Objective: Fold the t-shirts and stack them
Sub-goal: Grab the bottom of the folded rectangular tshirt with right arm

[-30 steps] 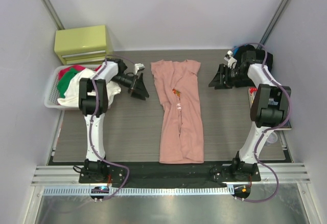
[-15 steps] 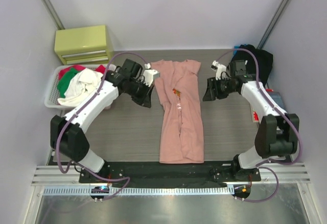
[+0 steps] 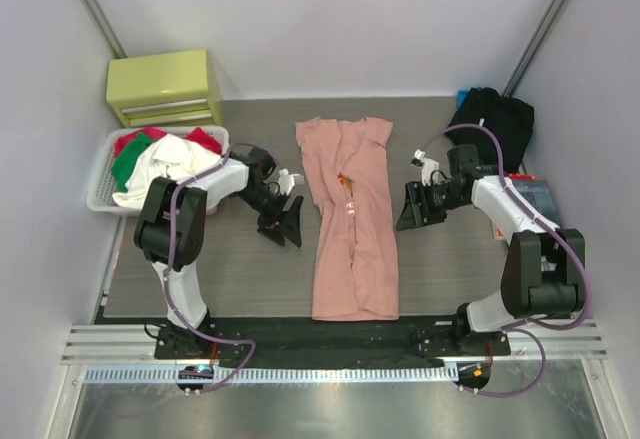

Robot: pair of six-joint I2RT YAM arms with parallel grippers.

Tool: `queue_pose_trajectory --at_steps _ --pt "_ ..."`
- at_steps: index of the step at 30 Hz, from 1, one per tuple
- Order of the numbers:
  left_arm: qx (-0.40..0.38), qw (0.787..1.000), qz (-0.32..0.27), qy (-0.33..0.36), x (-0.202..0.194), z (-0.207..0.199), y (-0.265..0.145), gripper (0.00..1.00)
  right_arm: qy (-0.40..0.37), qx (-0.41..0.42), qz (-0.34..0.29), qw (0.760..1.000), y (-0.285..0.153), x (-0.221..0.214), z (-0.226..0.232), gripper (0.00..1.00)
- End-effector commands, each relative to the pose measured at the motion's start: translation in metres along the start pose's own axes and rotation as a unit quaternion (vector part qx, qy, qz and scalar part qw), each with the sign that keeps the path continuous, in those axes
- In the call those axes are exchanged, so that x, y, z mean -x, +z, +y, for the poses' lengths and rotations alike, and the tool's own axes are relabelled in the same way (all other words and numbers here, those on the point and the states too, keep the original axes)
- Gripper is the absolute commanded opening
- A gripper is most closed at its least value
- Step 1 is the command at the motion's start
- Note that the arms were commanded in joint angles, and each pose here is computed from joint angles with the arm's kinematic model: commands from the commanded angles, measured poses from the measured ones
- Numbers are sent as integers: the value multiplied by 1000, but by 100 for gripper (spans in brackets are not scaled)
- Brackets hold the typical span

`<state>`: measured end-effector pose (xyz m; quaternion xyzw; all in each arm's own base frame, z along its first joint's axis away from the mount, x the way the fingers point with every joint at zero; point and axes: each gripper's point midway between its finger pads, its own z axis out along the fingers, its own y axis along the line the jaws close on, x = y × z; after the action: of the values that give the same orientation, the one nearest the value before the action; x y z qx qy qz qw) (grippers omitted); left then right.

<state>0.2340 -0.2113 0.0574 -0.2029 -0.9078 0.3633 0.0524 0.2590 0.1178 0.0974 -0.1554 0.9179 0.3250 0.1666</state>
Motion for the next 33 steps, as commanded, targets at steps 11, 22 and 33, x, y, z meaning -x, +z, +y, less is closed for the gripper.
queue_pose_trajectory --at_steps 11,22,33 --pt "23 997 -53 54 19 -17 -28 73 11 37 51 998 10 0 1 60" --pt "278 906 -246 202 133 -9 -108 0 -130 -109 -22 985 16 79 -20 1" --pt "282 939 -138 136 152 43 -29 0 -118 -72 30 990 93 97 -18 1"
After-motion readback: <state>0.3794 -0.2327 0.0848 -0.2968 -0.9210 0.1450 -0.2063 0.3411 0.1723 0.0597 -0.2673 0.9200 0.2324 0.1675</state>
